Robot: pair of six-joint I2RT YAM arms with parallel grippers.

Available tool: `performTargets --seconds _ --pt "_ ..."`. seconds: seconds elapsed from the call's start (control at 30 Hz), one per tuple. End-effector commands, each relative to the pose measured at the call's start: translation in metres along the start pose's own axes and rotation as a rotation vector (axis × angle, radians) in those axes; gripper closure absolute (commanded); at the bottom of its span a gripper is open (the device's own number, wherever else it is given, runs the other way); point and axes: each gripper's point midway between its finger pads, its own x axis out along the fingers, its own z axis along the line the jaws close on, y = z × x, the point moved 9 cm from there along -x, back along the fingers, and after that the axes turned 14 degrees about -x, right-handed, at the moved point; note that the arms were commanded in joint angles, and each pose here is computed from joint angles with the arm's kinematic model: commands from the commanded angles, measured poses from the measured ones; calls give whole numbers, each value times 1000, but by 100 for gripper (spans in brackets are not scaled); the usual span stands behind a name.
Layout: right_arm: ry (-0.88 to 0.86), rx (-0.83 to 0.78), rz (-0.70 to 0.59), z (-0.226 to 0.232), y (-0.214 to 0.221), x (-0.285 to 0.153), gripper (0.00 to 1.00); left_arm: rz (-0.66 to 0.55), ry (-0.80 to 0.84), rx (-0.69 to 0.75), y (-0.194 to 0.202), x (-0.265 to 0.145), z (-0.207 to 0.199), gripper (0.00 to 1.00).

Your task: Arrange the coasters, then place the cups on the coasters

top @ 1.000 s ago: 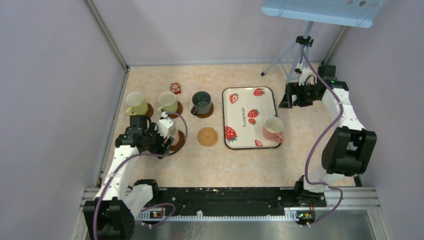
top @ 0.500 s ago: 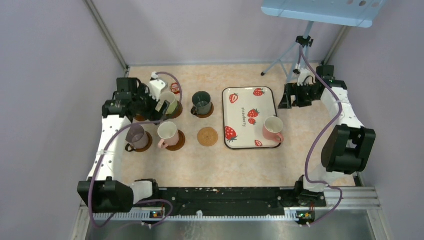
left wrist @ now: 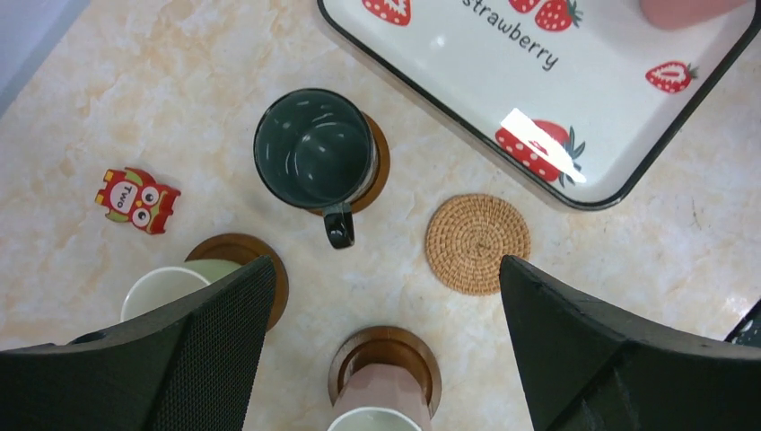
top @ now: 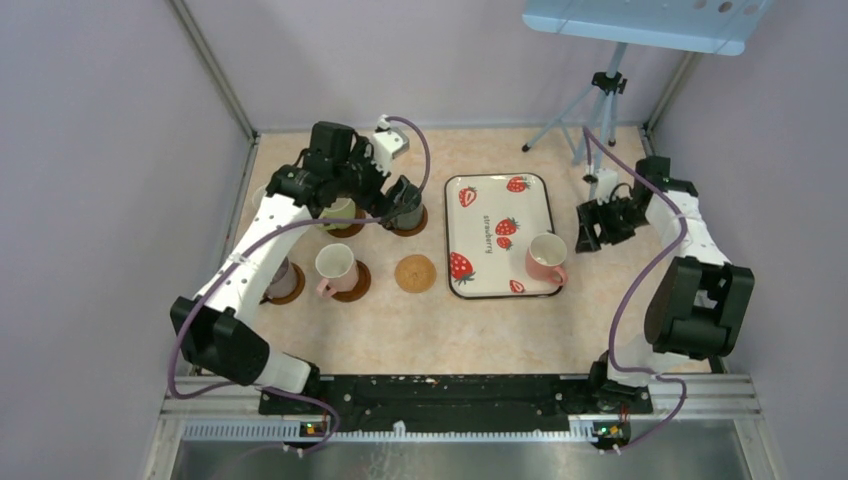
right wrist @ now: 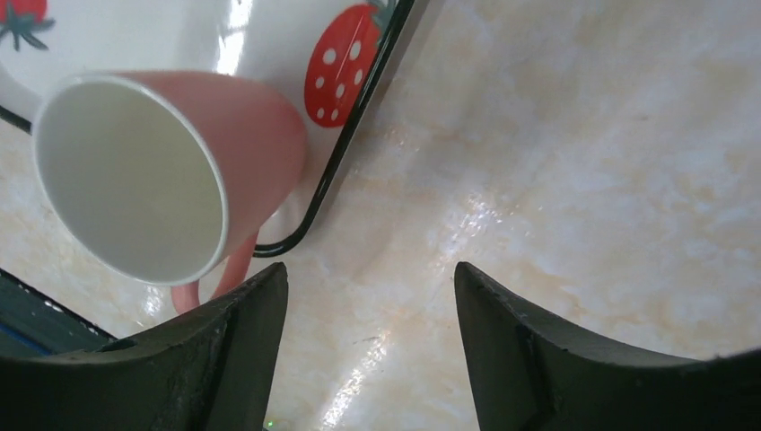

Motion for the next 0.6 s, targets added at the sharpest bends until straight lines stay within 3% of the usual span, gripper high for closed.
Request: performTargets --seconds 0.0,0.3,0.43,0.57 --pt "13 -123 23 11 19 -2 33 -109 39 -46 -18 12 -7 1" --pt "-36 -249 61 35 39 19 35 -121 53 -103 -14 23 -11 1" --pt "-33 -298 55 48 33 27 30 -121 62 -140 -10 23 -14 1" --pt "-7 -272 33 54 25 28 19 -118 73 -164 -5 24 -16 1"
